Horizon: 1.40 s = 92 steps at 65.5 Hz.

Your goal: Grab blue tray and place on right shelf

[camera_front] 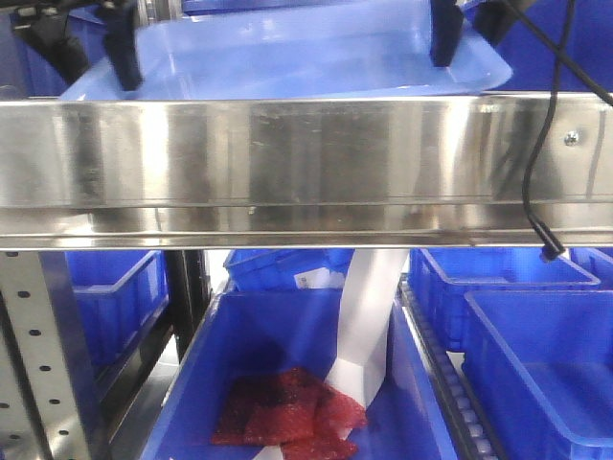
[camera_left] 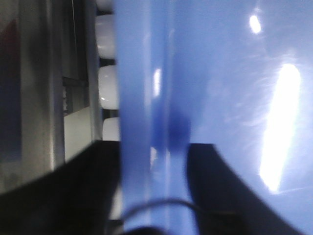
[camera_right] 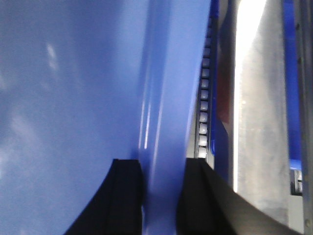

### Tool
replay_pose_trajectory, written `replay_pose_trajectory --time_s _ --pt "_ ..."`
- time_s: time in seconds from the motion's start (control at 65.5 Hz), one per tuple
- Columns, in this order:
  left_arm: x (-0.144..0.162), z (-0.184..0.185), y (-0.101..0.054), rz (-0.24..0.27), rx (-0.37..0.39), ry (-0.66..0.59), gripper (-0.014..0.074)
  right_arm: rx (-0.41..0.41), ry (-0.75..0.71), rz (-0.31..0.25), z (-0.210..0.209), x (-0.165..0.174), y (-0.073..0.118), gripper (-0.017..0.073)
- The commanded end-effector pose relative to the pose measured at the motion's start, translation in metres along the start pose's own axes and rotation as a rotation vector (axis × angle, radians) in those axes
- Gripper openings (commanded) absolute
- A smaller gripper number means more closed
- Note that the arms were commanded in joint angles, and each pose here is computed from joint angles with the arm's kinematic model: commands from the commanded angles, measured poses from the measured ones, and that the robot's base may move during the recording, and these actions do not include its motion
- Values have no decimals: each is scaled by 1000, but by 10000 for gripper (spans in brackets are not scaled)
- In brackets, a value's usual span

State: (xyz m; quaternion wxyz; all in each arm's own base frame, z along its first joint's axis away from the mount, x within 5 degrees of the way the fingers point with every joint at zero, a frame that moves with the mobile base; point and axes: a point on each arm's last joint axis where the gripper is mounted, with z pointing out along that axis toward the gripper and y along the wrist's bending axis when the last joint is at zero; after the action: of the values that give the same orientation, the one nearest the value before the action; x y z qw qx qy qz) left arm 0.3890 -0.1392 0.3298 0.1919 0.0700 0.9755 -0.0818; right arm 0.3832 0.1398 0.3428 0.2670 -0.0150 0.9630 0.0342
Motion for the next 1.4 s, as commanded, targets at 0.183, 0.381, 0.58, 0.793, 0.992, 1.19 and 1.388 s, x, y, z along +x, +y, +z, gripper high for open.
replay_pose_trajectory --time_s 0.183,0.381,0.58,0.793,0.992,1.19,1.388 --pt "-5 -38 -5 4 43 -123 578 -12 -114 -20 -31 -10 -3 639" --pt "-2 -56 -6 12 49 -151 579 -10 -115 -15 -45 -8 -5 622" --pt "12 -104 -9 81 63 -245 578 -26 -174 -42 -86 -2 -11 601" --pt "41 -141 -14 135 90 -369 446 -60 -286 -47 -136 20 -24 309" --pt "99 -147 -8 154 126 -482 83 -91 -375 -54 -164 64 -41 56" --pt "170 -147 8 157 168 -670 -48 -140 -488 -74 -157 126 -59 56" --pt "242 -131 31 139 203 -852 -48 -187 -643 -126 -134 198 -76 56"
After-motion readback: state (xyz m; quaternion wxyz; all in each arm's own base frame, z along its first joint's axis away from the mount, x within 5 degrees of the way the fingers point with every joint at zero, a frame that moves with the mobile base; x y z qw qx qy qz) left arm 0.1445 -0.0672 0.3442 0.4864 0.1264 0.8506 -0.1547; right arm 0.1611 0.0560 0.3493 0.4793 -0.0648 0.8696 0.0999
